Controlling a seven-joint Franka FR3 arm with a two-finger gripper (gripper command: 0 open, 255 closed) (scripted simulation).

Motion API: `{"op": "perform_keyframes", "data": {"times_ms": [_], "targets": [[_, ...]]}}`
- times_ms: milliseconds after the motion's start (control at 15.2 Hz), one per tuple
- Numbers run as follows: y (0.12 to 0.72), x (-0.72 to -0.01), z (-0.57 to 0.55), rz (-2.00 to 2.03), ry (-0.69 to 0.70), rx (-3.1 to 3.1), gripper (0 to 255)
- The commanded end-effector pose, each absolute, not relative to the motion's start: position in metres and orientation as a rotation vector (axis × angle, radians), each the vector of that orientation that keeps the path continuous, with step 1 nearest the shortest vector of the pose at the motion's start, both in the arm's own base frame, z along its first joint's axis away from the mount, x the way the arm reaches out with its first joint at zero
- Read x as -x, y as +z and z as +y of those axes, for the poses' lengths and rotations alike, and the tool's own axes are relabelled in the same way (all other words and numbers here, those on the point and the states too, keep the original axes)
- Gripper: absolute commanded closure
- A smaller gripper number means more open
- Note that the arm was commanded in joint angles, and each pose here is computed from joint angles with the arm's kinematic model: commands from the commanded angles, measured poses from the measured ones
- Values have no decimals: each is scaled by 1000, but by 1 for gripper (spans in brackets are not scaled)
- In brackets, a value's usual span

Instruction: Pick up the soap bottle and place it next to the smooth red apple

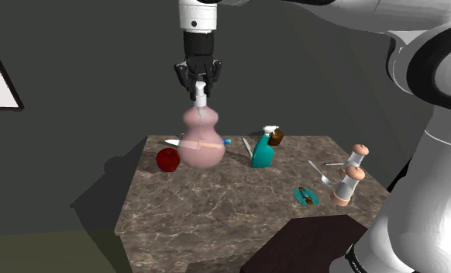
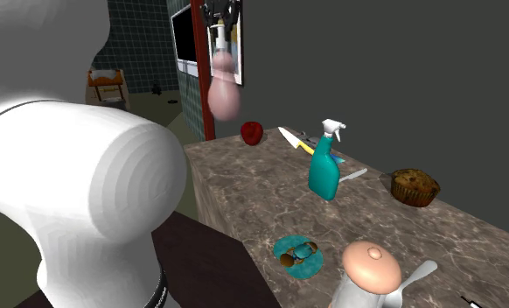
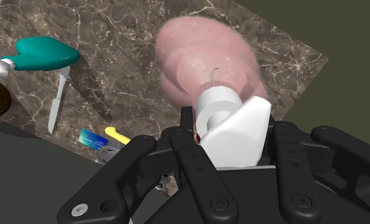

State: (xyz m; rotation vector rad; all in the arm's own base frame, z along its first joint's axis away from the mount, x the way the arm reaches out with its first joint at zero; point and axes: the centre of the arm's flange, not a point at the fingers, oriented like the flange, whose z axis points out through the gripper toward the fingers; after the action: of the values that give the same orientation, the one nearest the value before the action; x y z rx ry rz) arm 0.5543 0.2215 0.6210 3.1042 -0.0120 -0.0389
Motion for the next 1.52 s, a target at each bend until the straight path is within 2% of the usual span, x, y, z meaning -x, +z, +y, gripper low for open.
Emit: {"op": "perform_keyframes", "data": {"times_ms": [0, 1452], "targets": [[611, -563, 231, -15, -36, -3105, 255], [495, -563, 231, -15, -36, -3105, 255]]}}
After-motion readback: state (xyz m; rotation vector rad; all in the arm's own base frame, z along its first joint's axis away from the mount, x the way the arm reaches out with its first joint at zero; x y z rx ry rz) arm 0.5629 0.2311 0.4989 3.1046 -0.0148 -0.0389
